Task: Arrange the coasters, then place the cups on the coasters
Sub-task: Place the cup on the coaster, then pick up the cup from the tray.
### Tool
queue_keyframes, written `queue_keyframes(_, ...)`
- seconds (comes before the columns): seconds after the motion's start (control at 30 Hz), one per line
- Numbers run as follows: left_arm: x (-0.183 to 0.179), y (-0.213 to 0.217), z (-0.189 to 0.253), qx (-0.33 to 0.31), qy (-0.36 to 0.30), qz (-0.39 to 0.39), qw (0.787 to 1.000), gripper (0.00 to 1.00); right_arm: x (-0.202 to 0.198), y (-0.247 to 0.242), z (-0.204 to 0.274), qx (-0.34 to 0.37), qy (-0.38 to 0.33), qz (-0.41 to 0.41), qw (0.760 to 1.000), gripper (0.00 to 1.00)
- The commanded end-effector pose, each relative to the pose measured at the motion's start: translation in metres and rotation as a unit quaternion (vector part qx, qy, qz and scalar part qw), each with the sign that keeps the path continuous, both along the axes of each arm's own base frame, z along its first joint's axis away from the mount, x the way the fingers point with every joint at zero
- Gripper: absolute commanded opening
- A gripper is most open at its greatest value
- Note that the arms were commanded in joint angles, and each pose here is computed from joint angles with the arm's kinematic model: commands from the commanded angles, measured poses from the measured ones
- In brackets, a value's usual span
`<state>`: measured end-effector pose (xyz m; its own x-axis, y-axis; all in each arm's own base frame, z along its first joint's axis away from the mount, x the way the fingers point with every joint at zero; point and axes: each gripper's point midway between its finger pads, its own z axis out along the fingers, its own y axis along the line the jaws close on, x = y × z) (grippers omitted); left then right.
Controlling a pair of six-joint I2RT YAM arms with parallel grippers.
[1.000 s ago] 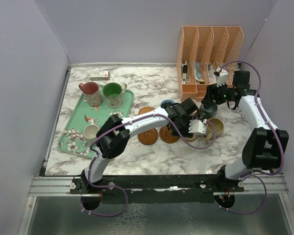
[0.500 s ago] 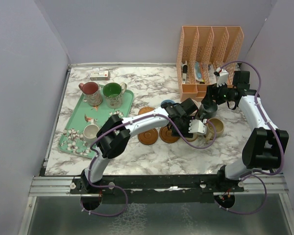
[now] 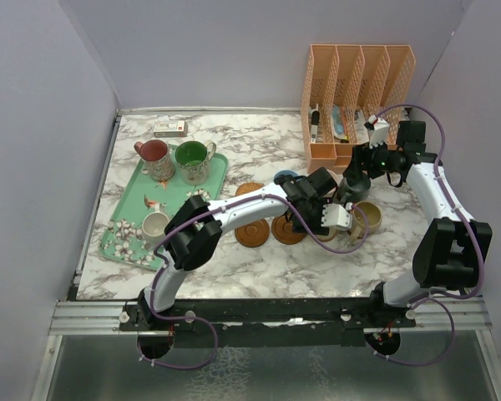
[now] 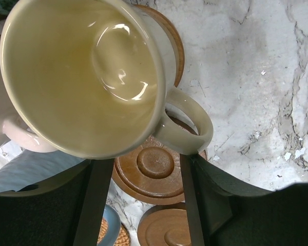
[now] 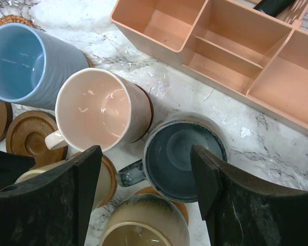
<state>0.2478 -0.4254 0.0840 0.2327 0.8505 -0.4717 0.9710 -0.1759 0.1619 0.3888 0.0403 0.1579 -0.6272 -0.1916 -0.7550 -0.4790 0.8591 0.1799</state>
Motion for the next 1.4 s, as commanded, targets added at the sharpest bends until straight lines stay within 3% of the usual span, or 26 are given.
queue_keyframes(0.0, 0.005, 0.000, 0.028, -0.030, -0.017, 0.001, 0.999, 0.58, -0.001, 0.001, 0.003, 0.005, -0.007, 0.012, 1.000, 0.70)
queue_keyframes(0.43, 0.026, 0.023, 0.084, -0.070, -0.060, 0.023, 0.996, 0.60, 0.000, 0.000, 0.003, -0.001, -0.010, 0.012, 1.000, 0.70)
queue_keyframes(0.77, 0.090, 0.080, 0.130, -0.109, -0.096, 0.140, 0.979, 0.62, 0.003, -0.004, 0.022, -0.016, -0.033, 0.011, 0.999, 0.70)
queue_keyframes(1.1, 0.136, 0.185, 0.166, -0.148, -0.151, 0.285, 0.935, 0.75, 0.001, 0.002, 0.067, -0.019, -0.078, 0.025, 0.996, 0.67)
queue_keyframes(1.37, 0.138, 0.298, 0.161, -0.175, -0.110, 0.435, 0.876, 0.77, -0.007, 0.011, 0.058, 0.002, -0.081, 0.032, 0.996, 0.67)
